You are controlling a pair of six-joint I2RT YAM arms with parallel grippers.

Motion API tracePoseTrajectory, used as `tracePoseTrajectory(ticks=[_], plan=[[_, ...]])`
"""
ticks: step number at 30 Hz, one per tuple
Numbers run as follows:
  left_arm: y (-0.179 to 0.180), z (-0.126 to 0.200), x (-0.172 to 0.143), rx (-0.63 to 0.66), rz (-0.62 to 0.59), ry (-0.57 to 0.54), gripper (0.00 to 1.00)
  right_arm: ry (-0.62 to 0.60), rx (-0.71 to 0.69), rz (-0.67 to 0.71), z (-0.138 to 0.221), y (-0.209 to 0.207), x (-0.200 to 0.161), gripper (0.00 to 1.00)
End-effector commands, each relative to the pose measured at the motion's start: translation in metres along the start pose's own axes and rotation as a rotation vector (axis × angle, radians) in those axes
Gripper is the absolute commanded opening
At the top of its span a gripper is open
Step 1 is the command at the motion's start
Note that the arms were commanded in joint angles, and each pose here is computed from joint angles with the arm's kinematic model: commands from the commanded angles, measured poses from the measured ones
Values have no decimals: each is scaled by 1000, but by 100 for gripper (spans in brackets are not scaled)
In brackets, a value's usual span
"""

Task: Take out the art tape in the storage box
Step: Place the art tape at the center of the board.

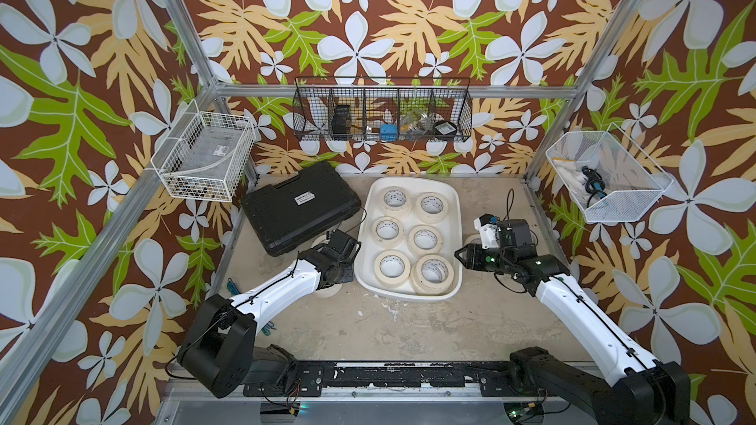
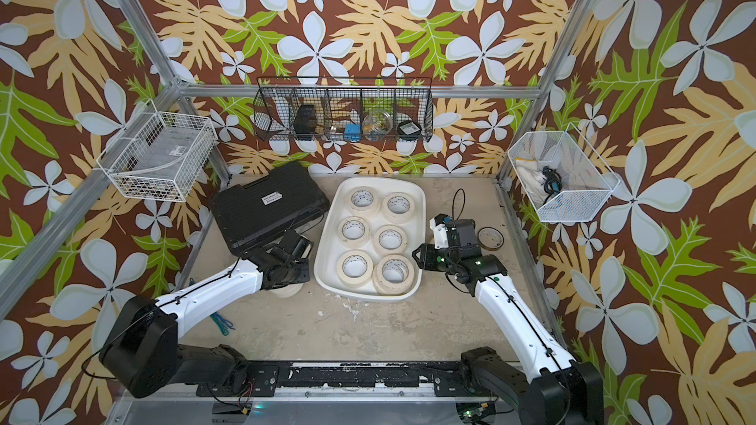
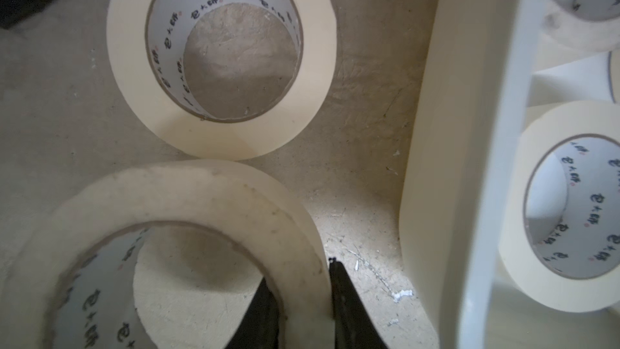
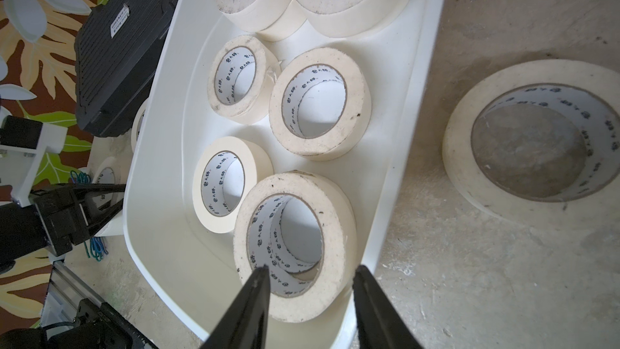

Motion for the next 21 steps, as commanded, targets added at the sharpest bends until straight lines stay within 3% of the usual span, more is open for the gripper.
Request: tracePoseTrajectory(ticks=[1,13,21], plan=[[-2,-7,3,-36,24,-28,14,-11,-4,9,0,0,1,44],[5,-34,-10,-3,36,16,17,-27,-40,17,-2,-1,10,44],[6,-39,-13,-4,37,35,27,-76,-153,49,-9,-6,41,42]])
Point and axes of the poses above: each gripper's point midway between its finger pads, its own z axis back along the fingers, its own y axis along the line the jaws close on, x = y × z, the point moved 10 cm from there along z, back along the fingers, and after that the axes turned 7 degrees about z, right-handed, at the moved point
